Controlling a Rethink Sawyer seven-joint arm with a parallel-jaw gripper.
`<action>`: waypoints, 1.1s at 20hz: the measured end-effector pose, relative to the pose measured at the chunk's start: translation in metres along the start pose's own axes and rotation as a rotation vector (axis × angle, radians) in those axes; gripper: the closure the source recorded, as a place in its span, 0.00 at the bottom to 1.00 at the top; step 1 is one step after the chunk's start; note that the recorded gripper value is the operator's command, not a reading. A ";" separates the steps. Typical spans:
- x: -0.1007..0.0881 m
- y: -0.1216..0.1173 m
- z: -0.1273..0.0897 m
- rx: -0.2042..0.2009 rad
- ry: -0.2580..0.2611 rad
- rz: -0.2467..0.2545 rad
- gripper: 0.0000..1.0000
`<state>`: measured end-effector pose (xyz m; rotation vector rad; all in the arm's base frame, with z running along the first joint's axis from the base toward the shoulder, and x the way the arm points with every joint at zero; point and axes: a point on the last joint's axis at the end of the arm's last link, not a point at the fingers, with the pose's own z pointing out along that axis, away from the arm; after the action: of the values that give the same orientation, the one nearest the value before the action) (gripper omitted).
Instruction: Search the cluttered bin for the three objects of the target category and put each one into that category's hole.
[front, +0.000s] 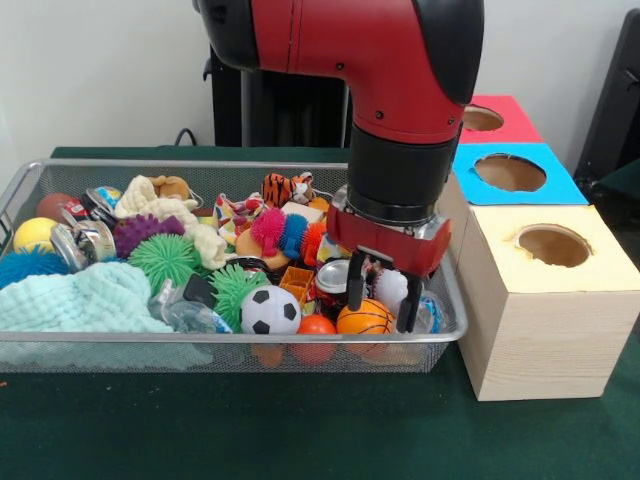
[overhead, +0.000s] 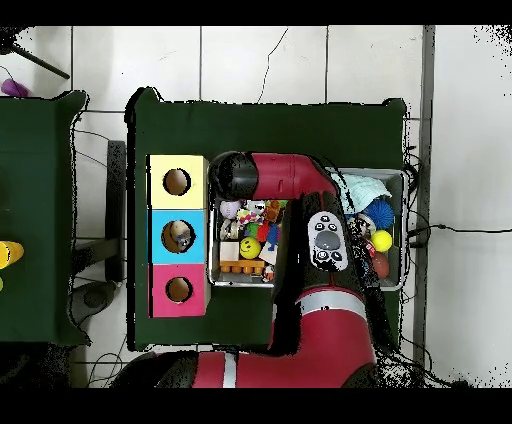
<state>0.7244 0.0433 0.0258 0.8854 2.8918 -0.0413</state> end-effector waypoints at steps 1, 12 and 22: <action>0.000 0.000 0.001 0.000 0.001 0.000 0.00; 0.013 0.007 0.011 0.006 0.016 -0.017 0.00; 0.029 0.033 0.006 -0.007 0.015 -0.046 0.00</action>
<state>0.7196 0.0866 0.0171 0.8217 2.9240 -0.0284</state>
